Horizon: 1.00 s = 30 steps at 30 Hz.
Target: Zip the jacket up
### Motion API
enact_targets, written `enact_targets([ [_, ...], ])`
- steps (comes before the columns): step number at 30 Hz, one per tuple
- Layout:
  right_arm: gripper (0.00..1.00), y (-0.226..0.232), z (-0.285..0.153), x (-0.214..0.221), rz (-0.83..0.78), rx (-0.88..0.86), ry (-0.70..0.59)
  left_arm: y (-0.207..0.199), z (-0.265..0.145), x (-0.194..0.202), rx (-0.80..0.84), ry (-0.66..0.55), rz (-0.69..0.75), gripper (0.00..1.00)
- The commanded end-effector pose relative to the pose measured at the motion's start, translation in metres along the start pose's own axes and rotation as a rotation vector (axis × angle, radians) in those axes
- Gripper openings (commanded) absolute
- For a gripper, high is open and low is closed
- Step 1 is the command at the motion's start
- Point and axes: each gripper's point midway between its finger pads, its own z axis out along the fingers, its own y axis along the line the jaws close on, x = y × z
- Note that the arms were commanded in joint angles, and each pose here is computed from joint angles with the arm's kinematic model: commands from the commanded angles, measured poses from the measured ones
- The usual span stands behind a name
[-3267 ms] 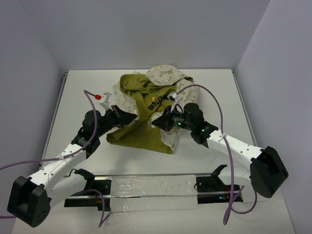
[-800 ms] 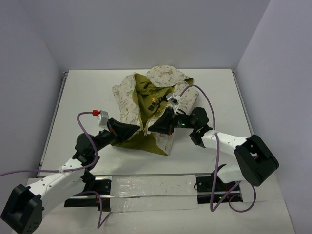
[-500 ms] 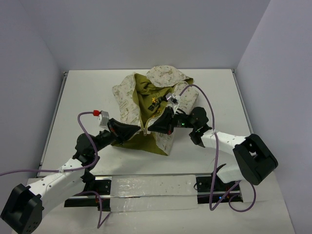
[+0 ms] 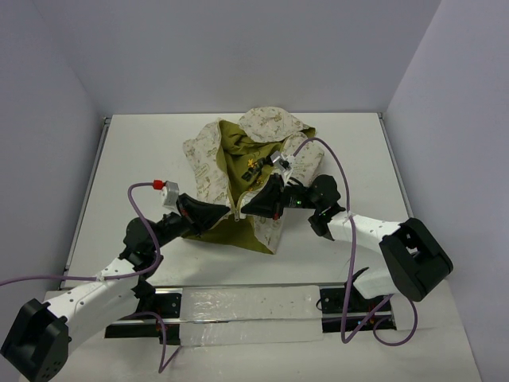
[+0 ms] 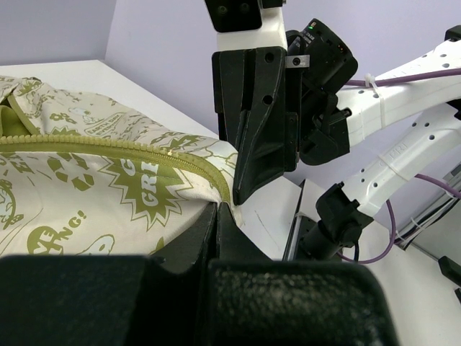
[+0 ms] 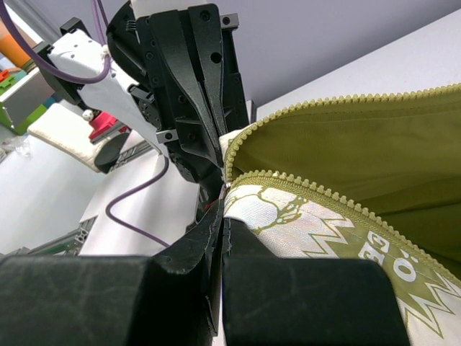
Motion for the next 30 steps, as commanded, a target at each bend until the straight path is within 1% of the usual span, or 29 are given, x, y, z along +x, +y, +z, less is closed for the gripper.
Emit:
enact_targets([
  [1,0.00,0.014,0.006,-0.028,-0.115,-0.053,-0.059,-0.012,0.005,-0.014,0.046,-0.038,0.042,0.00],
  [17,0.00,0.015,0.007,-0.037,-0.147,-0.048,-0.086,-0.019,0.005,-0.013,0.067,-0.027,0.027,0.00],
  [30,0.00,0.026,0.006,-0.043,-0.194,-0.070,-0.091,-0.009,0.007,-0.010,0.014,-0.006,0.001,0.00],
])
